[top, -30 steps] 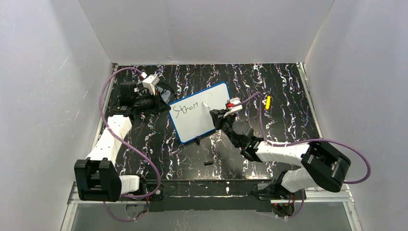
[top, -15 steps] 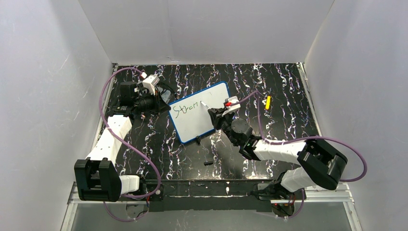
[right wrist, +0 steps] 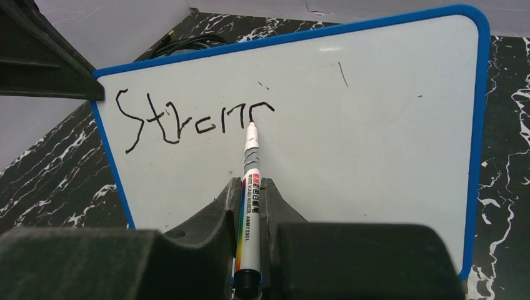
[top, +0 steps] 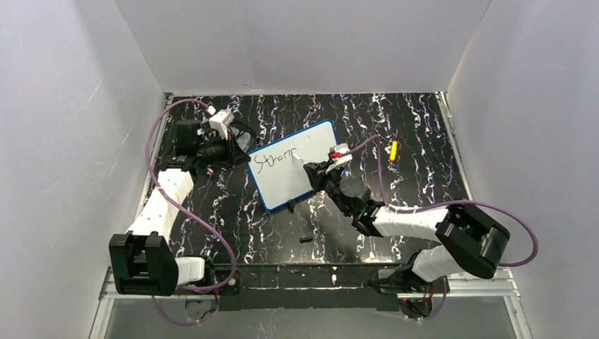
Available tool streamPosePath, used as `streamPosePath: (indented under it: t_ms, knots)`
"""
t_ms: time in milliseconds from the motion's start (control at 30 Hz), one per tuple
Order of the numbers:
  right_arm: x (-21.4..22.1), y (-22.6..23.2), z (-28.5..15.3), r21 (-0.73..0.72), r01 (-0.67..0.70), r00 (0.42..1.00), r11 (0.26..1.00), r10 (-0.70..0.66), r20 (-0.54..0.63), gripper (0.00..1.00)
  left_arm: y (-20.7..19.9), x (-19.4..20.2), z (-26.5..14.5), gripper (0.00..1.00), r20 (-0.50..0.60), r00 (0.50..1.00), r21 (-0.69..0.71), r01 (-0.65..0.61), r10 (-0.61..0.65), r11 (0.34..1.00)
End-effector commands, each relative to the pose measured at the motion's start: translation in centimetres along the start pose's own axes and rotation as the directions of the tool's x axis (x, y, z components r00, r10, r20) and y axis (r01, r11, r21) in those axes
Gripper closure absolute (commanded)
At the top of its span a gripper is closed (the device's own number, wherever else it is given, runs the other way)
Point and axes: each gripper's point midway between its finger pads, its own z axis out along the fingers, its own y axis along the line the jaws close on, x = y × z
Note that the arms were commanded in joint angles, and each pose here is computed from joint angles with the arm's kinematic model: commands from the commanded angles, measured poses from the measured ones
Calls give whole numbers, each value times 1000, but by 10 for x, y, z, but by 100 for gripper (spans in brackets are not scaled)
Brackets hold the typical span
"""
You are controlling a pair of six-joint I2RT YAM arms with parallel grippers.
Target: Write a sentence on the whiteboard
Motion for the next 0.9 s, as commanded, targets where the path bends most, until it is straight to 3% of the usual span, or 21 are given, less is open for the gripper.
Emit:
streamPosePath:
  t_ms: [0,567,867]
  knots:
    - [-1,-5,-6,15,-21,1000,1000,21,13,99,-8,1,-5,100,0,1000,19,-11,11,1000]
    - [-38,-6,7,58,8,994,998,-14,110,99,-8,1,-5,100,-2,1000,22,-10,10,1000]
    - [-37,-4,11,53,20,994,998,-25,107,99,-8,1,-4,100,-3,1000,24,-10,10,1000]
